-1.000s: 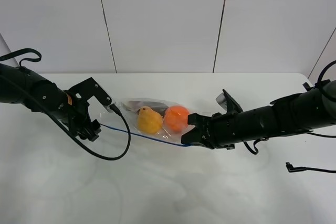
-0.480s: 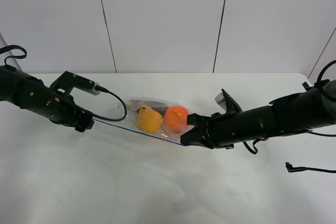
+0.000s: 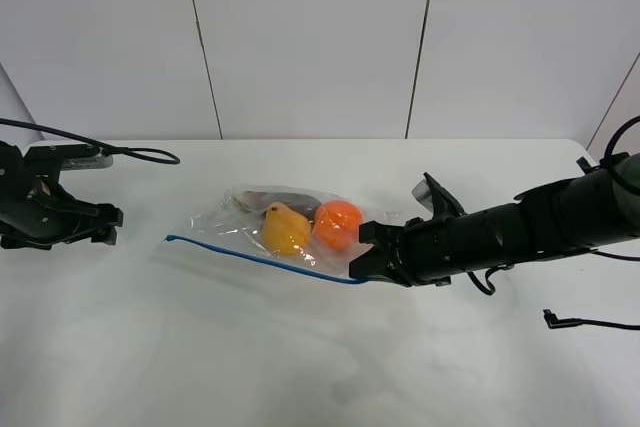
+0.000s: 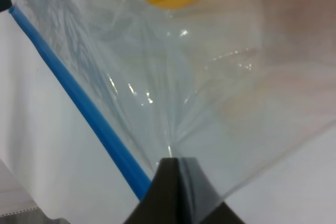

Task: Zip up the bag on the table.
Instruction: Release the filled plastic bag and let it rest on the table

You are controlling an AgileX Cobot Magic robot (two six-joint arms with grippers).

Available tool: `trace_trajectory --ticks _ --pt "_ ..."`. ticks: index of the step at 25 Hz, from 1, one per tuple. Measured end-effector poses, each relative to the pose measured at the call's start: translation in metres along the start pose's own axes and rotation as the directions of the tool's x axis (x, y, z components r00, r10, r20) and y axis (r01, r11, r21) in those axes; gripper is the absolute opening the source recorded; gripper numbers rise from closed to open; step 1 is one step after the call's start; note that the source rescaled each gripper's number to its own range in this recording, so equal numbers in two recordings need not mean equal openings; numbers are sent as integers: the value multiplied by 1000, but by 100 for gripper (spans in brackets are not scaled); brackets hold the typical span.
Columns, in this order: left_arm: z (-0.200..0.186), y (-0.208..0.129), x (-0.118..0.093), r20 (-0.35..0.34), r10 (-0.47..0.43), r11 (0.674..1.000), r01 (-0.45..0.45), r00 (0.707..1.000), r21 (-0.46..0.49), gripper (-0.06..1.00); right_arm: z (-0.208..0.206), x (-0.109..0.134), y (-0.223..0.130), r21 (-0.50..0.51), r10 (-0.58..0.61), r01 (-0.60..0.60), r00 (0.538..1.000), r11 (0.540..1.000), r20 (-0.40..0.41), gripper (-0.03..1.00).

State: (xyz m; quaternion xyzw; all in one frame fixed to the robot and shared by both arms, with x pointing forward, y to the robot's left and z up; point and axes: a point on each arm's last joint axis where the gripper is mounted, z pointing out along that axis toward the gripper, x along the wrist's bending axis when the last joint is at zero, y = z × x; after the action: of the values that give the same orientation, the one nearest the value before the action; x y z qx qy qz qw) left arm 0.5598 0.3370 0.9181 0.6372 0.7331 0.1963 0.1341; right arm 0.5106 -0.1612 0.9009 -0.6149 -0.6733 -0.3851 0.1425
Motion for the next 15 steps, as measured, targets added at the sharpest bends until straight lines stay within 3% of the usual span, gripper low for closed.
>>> trace_trajectory --ticks 10,15 --pt "-1 -1 2 -12 -7 1000 7 1000 27 97 0 -1 0 -1 -3 3 1000 1000 10 0" --pt "-18 7 3 -7 -10 999 9 1000 -41 97 0 -1 0 -1 -3 3 1000 1000 11 0"
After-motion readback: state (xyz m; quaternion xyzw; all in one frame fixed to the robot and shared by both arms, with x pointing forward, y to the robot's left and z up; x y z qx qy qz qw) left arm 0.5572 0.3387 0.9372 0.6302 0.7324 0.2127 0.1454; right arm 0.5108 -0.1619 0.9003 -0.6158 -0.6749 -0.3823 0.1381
